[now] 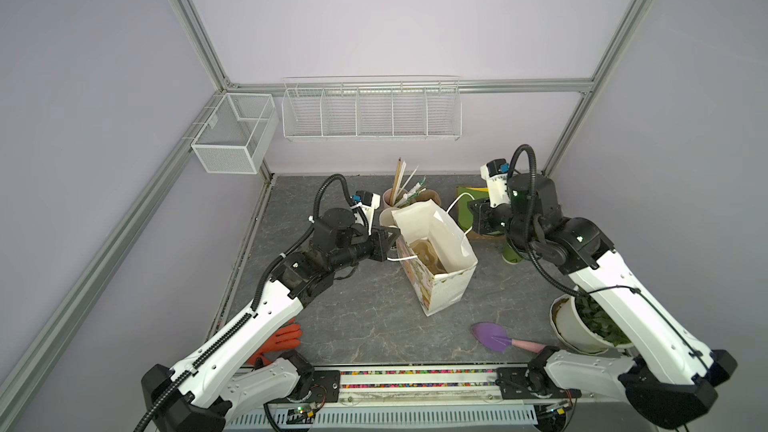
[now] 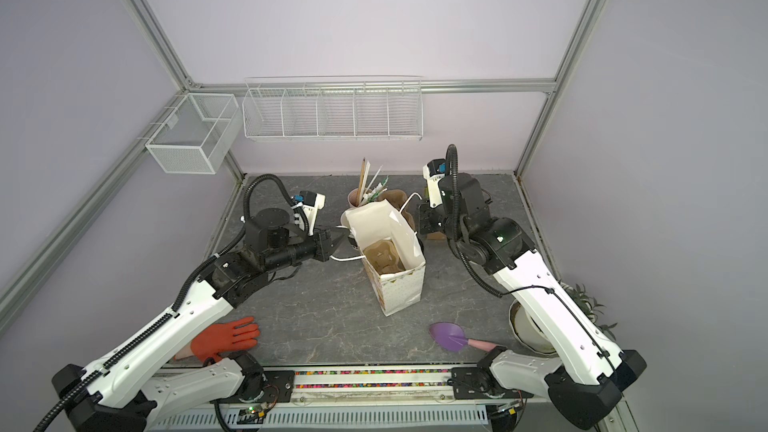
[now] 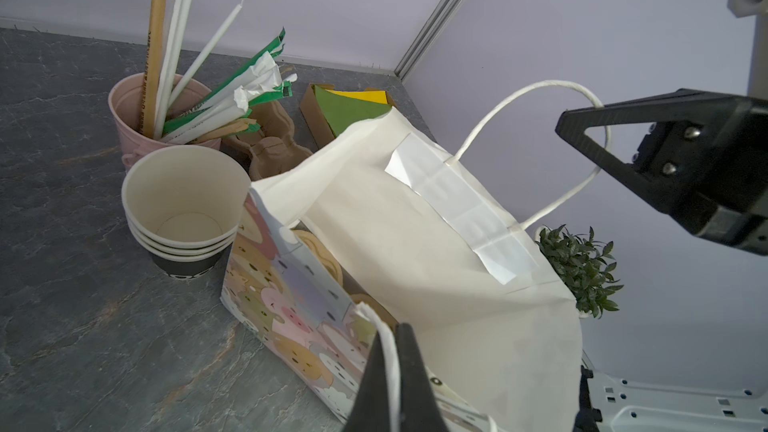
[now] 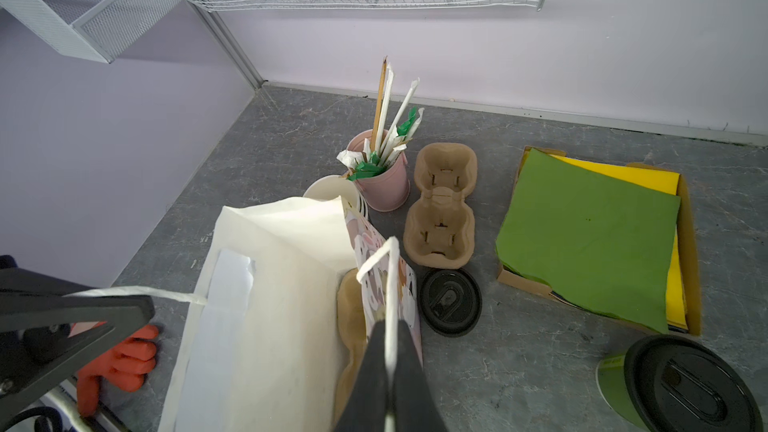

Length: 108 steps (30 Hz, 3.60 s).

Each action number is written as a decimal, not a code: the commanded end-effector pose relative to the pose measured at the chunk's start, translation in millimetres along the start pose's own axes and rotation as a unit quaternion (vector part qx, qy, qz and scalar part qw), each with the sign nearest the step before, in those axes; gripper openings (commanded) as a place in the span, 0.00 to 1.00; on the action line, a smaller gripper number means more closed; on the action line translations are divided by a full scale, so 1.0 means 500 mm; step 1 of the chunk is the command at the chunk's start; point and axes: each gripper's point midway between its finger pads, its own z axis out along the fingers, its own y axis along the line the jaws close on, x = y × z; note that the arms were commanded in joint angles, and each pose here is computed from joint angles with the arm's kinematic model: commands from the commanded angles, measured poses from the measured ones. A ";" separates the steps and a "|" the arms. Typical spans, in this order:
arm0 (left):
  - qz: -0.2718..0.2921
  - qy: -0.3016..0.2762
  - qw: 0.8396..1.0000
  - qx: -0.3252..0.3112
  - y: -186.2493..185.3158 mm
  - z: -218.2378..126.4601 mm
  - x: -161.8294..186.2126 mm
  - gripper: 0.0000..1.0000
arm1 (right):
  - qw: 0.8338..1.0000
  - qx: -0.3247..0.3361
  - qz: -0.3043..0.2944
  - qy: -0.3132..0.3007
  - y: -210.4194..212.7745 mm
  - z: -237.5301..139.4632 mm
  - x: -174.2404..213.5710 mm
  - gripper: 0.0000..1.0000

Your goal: Pack the takeout coffee

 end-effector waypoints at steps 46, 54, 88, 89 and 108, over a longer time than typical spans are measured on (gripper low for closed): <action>0.092 -0.188 0.936 -0.283 0.143 -0.258 -0.105 0.99 | 0.948 0.230 0.188 0.117 -0.291 -0.105 0.101 0.88; 0.093 -0.170 0.937 -0.292 0.158 -0.242 -0.088 0.99 | 0.891 0.282 0.284 0.217 -0.398 -0.055 0.184 0.88; 0.103 -0.154 0.936 -0.300 0.166 -0.236 -0.077 0.99 | 0.824 0.296 0.324 0.359 -0.503 0.127 0.308 0.82; 0.103 -0.154 0.936 -0.299 0.166 -0.237 -0.077 0.99 | 0.822 0.296 0.325 0.361 -0.504 0.130 0.312 0.82; 0.107 -0.146 0.936 -0.303 0.171 -0.227 -0.072 1.00 | 0.824 0.294 0.326 0.358 -0.511 0.149 0.339 0.82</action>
